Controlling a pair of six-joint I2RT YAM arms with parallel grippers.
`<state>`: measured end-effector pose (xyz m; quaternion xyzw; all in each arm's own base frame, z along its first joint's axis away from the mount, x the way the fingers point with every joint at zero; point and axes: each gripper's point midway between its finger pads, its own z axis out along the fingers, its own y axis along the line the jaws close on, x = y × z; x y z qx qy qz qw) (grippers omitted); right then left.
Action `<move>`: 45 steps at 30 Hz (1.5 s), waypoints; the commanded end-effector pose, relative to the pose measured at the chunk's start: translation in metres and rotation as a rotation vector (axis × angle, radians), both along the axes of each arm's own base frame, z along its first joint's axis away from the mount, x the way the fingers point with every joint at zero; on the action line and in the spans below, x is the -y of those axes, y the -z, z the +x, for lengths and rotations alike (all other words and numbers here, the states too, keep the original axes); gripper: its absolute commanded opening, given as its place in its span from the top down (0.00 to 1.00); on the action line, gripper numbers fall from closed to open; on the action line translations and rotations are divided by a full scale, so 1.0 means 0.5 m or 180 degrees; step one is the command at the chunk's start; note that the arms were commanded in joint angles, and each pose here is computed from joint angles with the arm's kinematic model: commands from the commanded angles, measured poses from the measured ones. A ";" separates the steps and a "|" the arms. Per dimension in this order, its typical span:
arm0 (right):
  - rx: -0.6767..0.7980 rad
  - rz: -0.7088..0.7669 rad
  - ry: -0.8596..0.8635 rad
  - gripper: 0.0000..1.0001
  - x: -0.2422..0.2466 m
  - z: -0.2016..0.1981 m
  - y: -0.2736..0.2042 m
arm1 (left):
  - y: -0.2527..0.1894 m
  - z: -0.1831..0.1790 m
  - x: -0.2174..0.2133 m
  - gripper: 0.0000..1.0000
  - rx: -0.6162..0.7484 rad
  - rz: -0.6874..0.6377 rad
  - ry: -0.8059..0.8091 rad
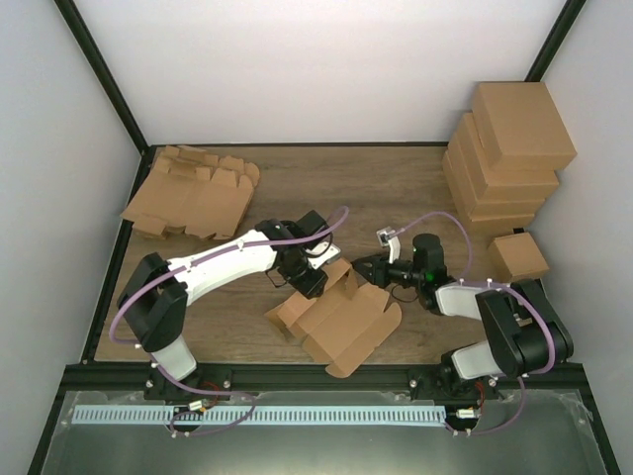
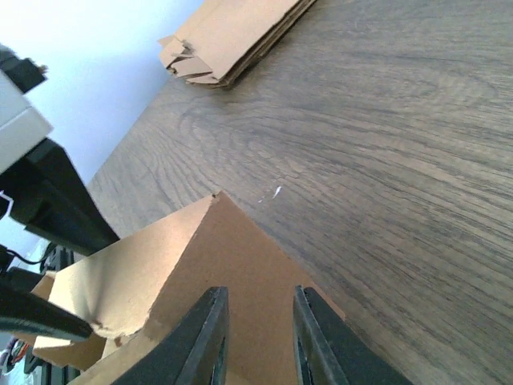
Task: Fold the paper box
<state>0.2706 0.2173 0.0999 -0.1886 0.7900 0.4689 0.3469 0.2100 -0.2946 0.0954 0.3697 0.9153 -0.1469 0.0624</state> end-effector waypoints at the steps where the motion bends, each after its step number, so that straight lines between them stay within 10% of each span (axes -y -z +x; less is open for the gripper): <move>1: 0.0308 0.0251 -0.0327 0.75 -0.019 -0.035 -0.057 | -0.016 0.026 -0.008 0.56 0.0244 0.0040 0.0087; 45: -0.0187 0.0167 -0.0270 0.76 -0.052 -0.035 0.015 | -0.032 0.036 0.025 0.46 0.0132 -0.0119 0.0035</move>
